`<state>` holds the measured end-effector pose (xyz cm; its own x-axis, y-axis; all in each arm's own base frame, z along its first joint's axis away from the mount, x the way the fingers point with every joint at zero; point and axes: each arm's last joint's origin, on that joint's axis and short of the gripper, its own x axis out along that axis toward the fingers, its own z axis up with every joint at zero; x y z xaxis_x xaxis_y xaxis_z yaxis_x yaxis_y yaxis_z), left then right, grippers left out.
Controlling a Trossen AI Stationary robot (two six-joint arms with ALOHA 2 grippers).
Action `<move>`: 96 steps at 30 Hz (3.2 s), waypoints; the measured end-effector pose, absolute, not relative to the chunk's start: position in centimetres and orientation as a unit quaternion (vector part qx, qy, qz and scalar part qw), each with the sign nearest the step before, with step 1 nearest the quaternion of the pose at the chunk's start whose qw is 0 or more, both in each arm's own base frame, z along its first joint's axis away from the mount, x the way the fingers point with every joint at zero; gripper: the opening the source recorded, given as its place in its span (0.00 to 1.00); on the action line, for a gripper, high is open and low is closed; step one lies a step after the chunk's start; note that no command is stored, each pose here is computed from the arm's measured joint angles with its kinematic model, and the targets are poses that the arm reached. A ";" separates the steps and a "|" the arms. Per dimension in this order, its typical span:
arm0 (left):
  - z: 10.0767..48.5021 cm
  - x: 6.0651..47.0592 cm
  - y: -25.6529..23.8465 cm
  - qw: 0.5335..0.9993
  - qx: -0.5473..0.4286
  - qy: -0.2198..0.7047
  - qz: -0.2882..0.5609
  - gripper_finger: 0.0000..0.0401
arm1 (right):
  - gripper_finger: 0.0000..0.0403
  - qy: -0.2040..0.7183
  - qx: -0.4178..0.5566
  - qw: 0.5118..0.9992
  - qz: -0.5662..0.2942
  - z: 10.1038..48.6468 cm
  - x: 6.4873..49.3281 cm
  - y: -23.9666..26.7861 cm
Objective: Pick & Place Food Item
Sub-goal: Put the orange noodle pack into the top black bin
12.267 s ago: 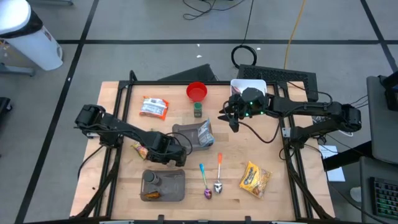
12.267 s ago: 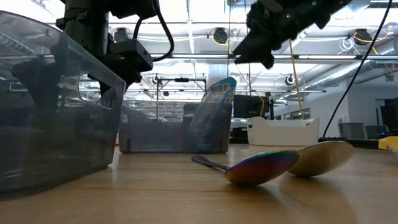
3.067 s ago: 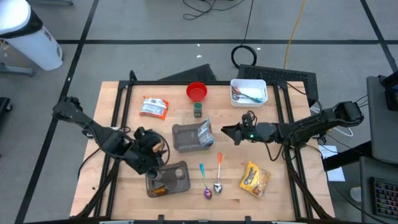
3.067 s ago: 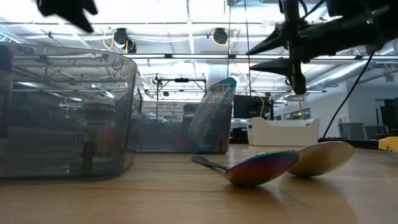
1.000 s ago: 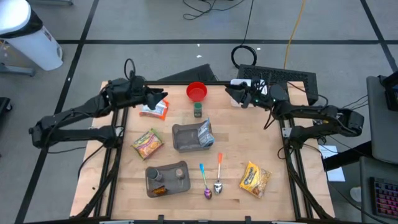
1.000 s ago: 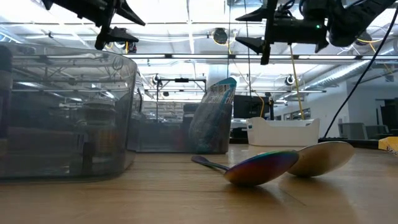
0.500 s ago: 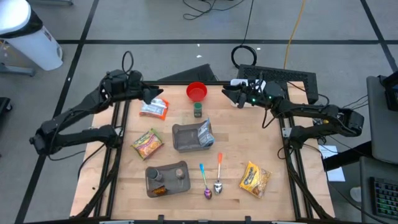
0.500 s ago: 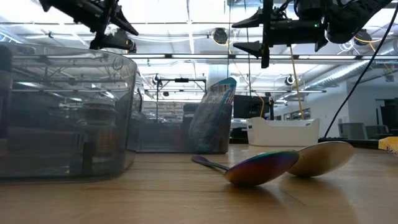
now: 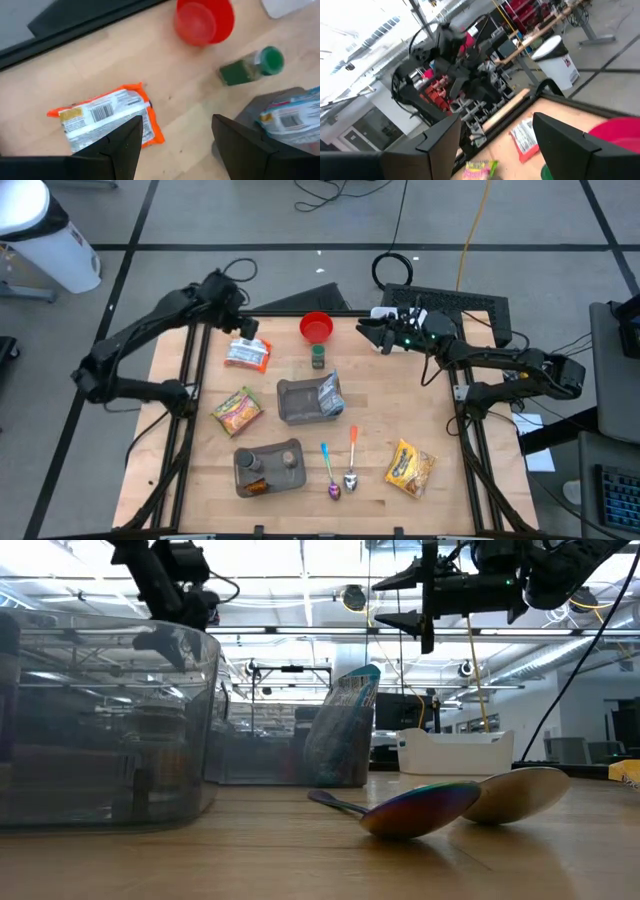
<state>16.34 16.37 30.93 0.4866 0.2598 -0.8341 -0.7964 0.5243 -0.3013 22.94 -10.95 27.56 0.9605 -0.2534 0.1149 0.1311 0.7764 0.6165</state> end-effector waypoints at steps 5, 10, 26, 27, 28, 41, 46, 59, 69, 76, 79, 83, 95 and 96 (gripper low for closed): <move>29.9 16.1 17.9 0.767 -0.369 0.392 0.349 0.61 | 0.60 -0.075 0.325 0.938 -0.092 27.2 23.3 -10.2; 29.4 14.6 19.2 0.723 -0.400 0.388 0.408 0.61 | 0.60 -0.048 0.334 0.937 -0.087 26.7 23.6 -9.6; 27.2 10.7 22.4 0.642 -0.448 0.421 0.458 0.61 | 0.60 -0.035 0.338 0.937 -0.085 26.5 23.8 -9.2; 26.9 10.8 22.6 0.638 -0.451 0.425 0.456 0.61 | 0.60 -0.035 0.338 0.937 -0.085 26.5 23.8 -9.2; 26.5 11.0 22.8 0.634 -0.455 0.431 0.454 0.61 | 0.60 -0.035 0.338 0.937 -0.086 26.5 23.8 -9.2; 21.7 11.9 25.3 0.562 -0.484 0.494 0.454 0.61 | 0.60 -0.036 0.343 0.935 -0.085 26.5 23.8 -9.2; 20.2 12.2 25.9 0.541 -0.492 0.513 0.450 0.61 | 0.60 -0.036 0.346 0.934 -0.085 26.5 23.8 -9.2; 17.8 12.5 26.6 0.514 -0.499 0.544 0.436 0.61 | 0.60 -0.036 0.341 0.935 -0.086 26.5 23.8 -9.2; 17.7 13.1 26.2 0.514 -0.502 0.545 0.431 0.61 | 0.60 -0.040 0.334 0.937 -0.099 26.5 23.8 -9.2; 17.7 14.0 25.7 0.527 -0.507 0.547 0.407 0.61 | 0.60 -0.039 0.329 0.938 -0.099 26.5 23.8 -9.2; 17.7 14.4 25.5 0.532 -0.507 0.549 0.398 0.61 | 0.60 -0.039 0.327 0.939 -0.100 26.5 23.8 -9.2; 17.7 15.0 25.1 0.537 -0.502 0.554 0.390 0.57 | 0.60 -0.039 0.327 0.939 -0.099 26.5 23.8 -9.2; 17.7 15.7 24.7 0.541 -0.496 0.560 0.385 0.18 | 0.60 -0.034 0.327 0.940 -0.085 26.5 24.0 -8.6; 17.7 15.7 24.7 0.541 -0.496 0.560 0.385 0.16 | 0.60 -0.033 0.326 0.941 -0.083 26.5 24.1 -8.4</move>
